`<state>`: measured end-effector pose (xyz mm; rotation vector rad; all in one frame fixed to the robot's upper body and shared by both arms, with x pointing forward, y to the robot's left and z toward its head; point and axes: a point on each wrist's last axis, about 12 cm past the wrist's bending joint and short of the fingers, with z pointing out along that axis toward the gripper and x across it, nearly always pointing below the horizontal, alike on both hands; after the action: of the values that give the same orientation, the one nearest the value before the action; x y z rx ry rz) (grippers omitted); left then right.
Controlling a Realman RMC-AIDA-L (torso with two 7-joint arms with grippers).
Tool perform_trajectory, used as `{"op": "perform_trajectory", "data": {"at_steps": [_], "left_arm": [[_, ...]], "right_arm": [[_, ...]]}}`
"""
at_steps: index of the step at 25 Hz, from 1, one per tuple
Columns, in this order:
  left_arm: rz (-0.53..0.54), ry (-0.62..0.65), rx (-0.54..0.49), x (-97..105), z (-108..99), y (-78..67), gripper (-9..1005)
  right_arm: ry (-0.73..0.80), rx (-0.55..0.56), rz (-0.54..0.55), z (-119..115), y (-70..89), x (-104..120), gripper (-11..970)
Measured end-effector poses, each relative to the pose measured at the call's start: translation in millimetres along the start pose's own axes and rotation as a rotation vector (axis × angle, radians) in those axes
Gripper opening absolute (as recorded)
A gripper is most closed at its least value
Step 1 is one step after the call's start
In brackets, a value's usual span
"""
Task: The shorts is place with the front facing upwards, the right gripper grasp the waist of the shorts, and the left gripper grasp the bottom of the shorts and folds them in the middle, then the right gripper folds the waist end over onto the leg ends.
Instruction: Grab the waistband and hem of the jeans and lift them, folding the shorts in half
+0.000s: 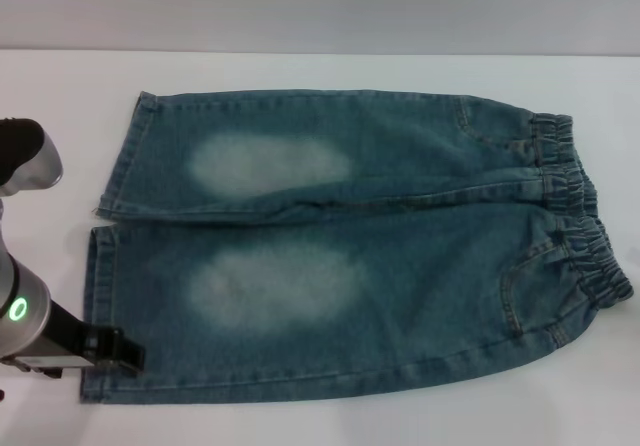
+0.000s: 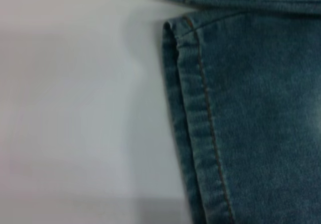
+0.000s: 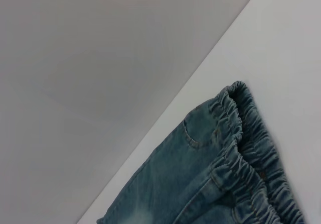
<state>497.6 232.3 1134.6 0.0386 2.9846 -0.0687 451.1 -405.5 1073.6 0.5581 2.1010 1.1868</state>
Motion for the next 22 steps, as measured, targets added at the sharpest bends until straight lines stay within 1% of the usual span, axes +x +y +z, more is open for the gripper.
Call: {"op": "perform_trajectory", "data": {"at_steps": [18, 22], "left_arm": [[0.005, 0.072, 0.0, -7.4, 12.7, -6.9, 771], [0.018, 0.089, 0.016, -10.0, 11.6, -10.0, 769]], "right_arm": [[-0.006, -0.003, -0.003, 0.8, 1.9, -3.7, 794], [-0.009, -0.001, -0.006, -1.0, 2.2, -5.7, 794]]}}
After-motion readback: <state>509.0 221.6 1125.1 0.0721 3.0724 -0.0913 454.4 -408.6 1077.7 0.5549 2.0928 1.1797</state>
